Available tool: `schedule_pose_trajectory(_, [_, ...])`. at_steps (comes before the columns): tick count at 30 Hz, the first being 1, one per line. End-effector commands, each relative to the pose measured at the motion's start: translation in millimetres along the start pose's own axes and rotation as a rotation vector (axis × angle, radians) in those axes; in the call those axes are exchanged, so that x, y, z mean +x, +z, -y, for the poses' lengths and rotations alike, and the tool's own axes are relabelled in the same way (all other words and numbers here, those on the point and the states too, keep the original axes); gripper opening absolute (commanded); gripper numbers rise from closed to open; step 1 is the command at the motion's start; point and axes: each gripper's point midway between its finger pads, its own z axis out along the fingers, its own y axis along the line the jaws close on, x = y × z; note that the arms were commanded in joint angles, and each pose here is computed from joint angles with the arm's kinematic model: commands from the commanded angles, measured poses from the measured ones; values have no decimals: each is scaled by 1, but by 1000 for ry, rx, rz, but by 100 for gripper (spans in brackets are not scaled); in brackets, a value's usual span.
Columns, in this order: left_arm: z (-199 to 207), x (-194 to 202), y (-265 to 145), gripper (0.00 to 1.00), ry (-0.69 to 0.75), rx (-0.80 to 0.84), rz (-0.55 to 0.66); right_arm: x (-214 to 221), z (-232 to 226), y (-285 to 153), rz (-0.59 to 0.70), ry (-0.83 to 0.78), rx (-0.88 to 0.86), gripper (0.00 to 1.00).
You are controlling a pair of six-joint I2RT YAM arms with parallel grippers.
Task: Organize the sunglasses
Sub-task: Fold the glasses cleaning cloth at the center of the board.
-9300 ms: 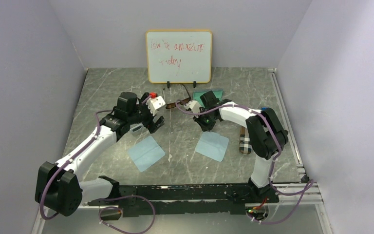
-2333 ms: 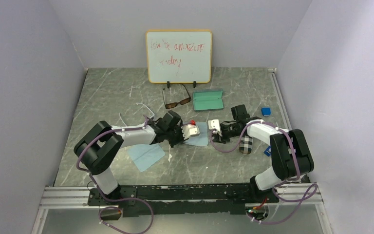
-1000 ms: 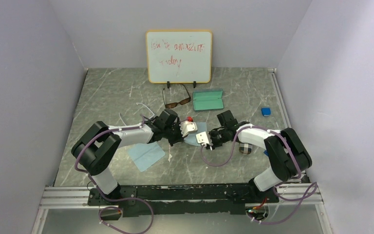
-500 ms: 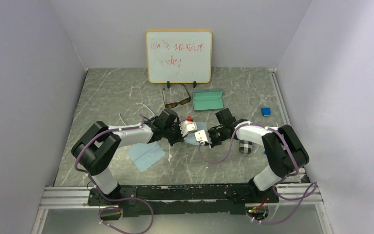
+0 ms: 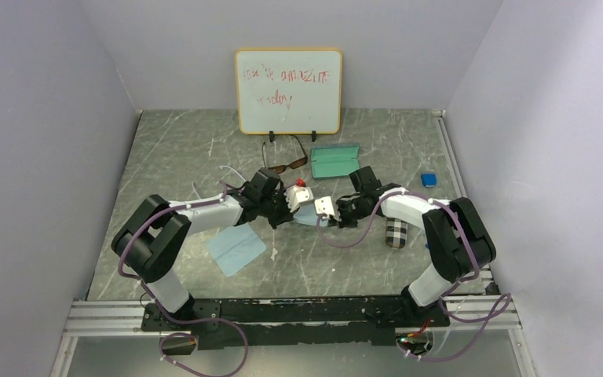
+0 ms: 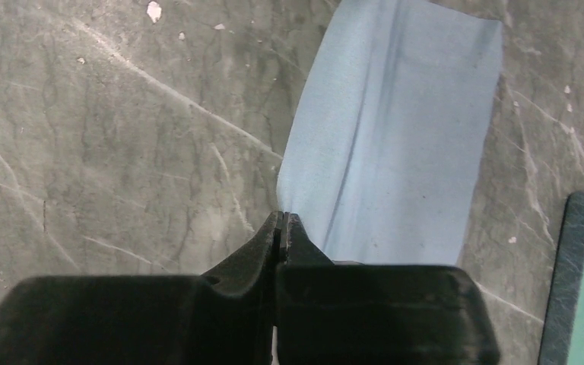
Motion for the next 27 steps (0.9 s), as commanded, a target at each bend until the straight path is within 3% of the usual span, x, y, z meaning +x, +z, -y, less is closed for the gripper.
schedule_pose_trajectory(1, [-3,-23,-7,5,20,7,60,-16,16,-10,58,19,21,0])
schedule_pose_trajectory(27, [-29,-30,0,6,10,-73,68,-15,60,-12,82,113,152,0])
